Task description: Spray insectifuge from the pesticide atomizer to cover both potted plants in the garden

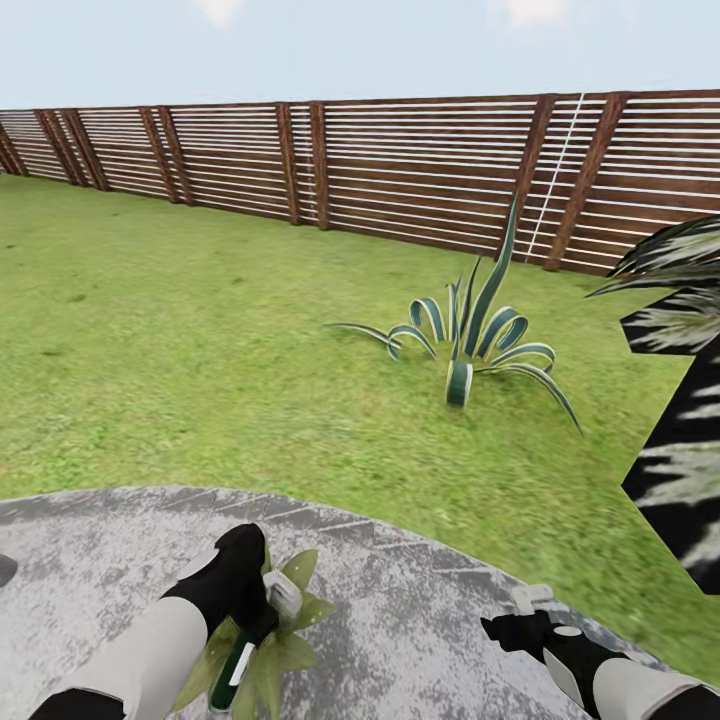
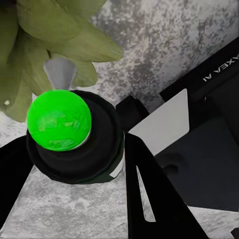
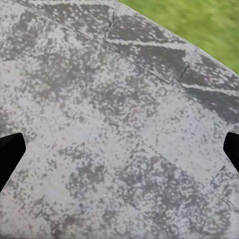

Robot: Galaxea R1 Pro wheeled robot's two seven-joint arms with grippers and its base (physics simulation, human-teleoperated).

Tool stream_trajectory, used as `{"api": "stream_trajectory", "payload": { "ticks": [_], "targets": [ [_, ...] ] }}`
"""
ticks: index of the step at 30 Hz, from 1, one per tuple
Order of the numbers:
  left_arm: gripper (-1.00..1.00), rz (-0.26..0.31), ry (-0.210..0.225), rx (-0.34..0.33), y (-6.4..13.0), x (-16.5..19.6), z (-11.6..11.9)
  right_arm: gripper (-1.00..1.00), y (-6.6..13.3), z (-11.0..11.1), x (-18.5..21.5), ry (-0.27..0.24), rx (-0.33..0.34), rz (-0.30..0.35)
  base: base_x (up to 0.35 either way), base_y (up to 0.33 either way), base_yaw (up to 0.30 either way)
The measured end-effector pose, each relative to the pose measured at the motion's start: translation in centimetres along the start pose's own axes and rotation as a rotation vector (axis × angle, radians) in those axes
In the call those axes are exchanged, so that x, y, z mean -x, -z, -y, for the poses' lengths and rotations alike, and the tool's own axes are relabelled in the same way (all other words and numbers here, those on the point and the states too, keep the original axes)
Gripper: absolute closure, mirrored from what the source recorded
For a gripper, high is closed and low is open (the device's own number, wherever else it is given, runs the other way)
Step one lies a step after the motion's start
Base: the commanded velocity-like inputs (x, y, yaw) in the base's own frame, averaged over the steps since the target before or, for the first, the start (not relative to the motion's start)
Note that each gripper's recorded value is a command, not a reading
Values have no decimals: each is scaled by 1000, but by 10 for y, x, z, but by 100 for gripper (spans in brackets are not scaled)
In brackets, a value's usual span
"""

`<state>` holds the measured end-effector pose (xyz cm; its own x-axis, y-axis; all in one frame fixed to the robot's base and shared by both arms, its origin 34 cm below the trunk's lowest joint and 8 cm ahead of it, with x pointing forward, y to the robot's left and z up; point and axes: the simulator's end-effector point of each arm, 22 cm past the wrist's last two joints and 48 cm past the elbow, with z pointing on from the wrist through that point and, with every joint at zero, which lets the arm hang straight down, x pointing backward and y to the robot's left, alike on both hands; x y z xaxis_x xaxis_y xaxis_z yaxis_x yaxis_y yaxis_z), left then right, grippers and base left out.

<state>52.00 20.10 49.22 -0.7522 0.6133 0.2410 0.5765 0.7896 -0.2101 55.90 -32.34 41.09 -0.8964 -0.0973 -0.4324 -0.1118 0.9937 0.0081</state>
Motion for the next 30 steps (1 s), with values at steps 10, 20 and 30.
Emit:
{"api": "stream_trajectory", "payload": {
  "ticks": [10, 20, 30],
  "targets": [
    [100, -2, -3, -4, -3, 1, 2, -100, -2, 0, -4, 0, 1, -9, 0, 0, 0],
    [100, -106, 7, -63, -32, -33, 17, -100, -3, 0, -6, 2, 1, -12, 0, 0, 0],
    [100, -231, 19, -131, -61, -79, 39, -100, -3, 0, -6, 2, 1, -12, 0, 0, 0]
  ]
}}
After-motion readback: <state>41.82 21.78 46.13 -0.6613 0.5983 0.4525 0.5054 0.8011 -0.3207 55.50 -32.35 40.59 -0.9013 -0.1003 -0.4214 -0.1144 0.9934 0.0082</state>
